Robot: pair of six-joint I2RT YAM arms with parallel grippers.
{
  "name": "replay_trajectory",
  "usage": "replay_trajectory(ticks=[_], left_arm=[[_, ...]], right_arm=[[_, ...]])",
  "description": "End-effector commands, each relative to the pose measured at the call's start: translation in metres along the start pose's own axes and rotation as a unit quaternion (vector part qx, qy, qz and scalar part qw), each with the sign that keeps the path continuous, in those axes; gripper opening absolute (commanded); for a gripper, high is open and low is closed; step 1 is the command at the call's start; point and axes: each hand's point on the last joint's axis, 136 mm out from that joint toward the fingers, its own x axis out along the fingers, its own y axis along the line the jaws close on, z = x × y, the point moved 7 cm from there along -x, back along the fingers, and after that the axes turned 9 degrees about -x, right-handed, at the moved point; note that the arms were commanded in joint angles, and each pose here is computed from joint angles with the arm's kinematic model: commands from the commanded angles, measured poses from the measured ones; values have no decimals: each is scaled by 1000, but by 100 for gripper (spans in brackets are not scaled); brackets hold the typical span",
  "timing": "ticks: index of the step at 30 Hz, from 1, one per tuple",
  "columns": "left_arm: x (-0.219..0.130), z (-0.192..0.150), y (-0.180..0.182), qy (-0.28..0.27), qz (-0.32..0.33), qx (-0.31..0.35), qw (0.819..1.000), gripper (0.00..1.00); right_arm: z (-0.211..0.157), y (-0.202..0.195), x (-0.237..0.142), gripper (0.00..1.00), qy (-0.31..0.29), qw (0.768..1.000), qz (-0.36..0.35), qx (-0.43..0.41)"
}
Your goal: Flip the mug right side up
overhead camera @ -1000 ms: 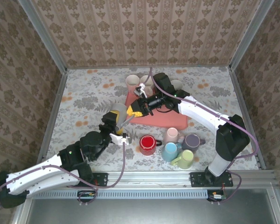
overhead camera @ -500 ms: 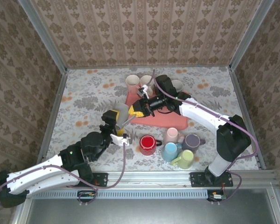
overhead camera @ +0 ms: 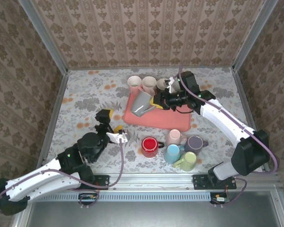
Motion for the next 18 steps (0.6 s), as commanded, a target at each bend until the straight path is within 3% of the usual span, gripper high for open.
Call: replay_trajectory(ticks=[1,8,14,18], left_arm=[[1,-4,11,30,23,-61,997,100],[2,-9,33,108,9,-195,975,100],[8,-7,44,156,-48,-333,929,100],[17,-6,42,166,-63,-400,899,100]], right_arm=[[4,13,-37,0,-69,988,-100,-97],[-2,15,-60,0,-155,931,-242,-227],[-11,30,-51,0,-204,869,-302,-334],[-11,28,-44,0,-208,856,-329,-339]])
